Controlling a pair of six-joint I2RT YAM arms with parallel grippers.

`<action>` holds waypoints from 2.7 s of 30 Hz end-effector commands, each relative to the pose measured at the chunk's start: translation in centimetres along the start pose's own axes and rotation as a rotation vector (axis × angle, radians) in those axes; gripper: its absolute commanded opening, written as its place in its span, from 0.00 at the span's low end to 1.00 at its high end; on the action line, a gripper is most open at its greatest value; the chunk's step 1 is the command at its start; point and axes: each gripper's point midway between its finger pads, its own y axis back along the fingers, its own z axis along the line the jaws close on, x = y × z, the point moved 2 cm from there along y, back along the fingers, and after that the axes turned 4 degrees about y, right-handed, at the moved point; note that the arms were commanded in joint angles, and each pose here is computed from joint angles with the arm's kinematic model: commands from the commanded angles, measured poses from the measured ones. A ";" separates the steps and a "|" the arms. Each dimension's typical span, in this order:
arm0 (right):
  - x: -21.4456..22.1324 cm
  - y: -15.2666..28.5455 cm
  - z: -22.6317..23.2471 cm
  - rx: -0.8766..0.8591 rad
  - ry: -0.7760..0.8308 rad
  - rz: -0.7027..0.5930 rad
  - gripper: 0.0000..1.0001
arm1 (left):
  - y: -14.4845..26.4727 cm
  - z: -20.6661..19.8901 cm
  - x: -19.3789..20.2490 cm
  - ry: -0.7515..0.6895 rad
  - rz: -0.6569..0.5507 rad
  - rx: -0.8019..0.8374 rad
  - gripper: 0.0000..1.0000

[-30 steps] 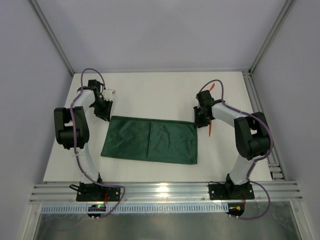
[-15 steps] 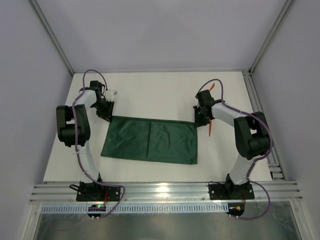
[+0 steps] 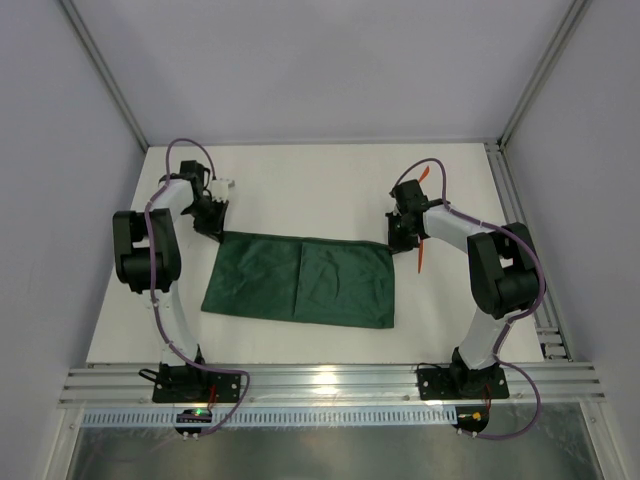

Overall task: Fold the napkin into a case and place the utensils inside
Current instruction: Move the rectangle-folded napkin to the center of the board, then smooth out the rectangle-folded napkin at the center of the board.

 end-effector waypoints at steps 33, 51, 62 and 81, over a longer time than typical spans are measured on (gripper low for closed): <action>-4.8 2.8 -0.6 0.030 0.035 -0.141 0.04 | 5.2 -0.8 -5.6 -0.046 -0.247 -0.026 0.00; -4.8 -0.4 -1.2 0.005 0.012 -0.089 0.04 | 1.2 0.6 -6.3 -0.034 -0.189 -0.072 0.00; -6.9 5.3 -1.0 0.034 0.016 -0.181 0.49 | 7.5 -0.2 -6.4 -0.034 -0.268 -0.142 0.49; 13.1 5.2 7.6 -0.210 -0.086 -0.019 0.06 | 2.8 -2.8 12.7 -0.145 0.202 -0.126 0.22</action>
